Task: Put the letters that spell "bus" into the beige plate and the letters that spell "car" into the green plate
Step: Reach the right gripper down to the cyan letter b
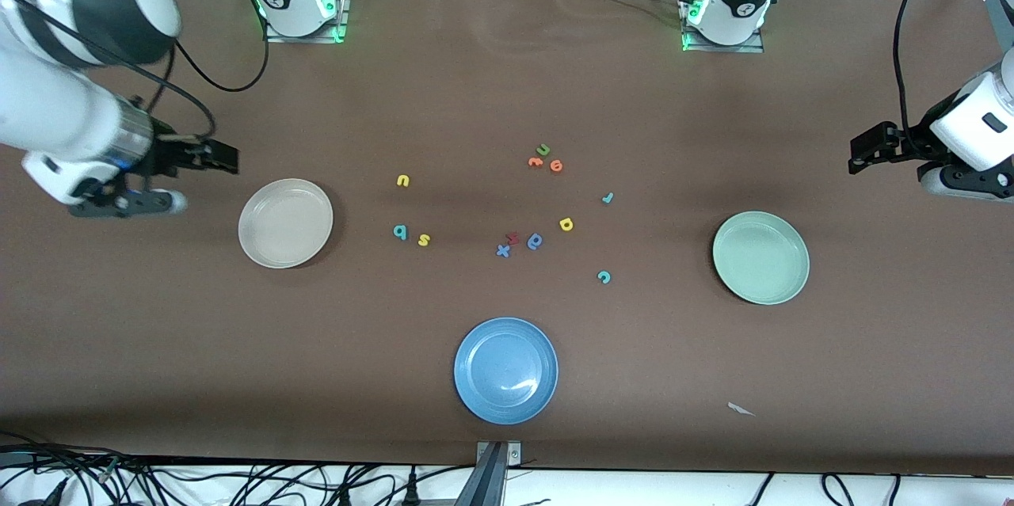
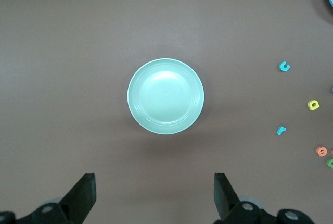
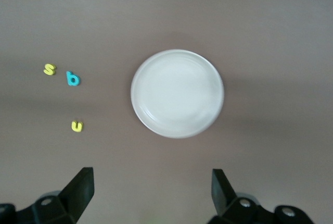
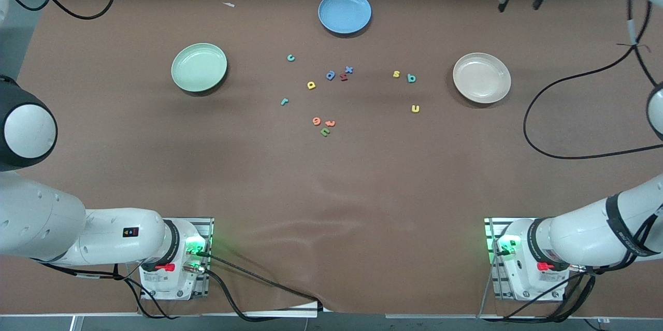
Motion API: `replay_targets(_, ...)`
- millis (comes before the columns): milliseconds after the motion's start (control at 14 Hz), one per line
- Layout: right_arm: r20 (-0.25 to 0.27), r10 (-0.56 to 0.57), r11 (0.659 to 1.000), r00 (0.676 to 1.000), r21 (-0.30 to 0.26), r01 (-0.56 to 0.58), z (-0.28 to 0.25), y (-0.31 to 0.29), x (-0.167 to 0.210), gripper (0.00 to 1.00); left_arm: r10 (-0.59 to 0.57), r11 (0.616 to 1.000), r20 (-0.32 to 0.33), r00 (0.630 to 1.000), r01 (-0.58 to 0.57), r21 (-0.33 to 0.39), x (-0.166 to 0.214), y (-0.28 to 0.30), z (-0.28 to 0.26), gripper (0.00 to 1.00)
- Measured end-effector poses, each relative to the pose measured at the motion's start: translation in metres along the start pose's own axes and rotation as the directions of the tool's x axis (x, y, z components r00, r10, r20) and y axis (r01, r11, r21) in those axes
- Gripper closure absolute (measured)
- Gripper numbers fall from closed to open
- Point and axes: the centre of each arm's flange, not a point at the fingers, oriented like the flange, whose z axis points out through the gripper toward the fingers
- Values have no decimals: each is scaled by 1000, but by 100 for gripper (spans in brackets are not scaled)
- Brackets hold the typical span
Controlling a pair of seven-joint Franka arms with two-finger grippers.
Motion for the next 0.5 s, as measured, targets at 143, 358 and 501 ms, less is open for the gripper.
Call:
replay_targets(143,-18,7,1000,1000,-5,-7,36,-38,21,0,1,1000,0,1000,-1,0,0,0,0,0)
replay_targets(358,-18,41,999,999,-15,-41,96,-98,37,1,2,1000,0,1000,-2,0,0,1,0,0)
replay_targets(501,-16,42,999,999,-22,-42,133,-127,39,16,7,1000,3,1000,-7,-1,1,4,2,0)
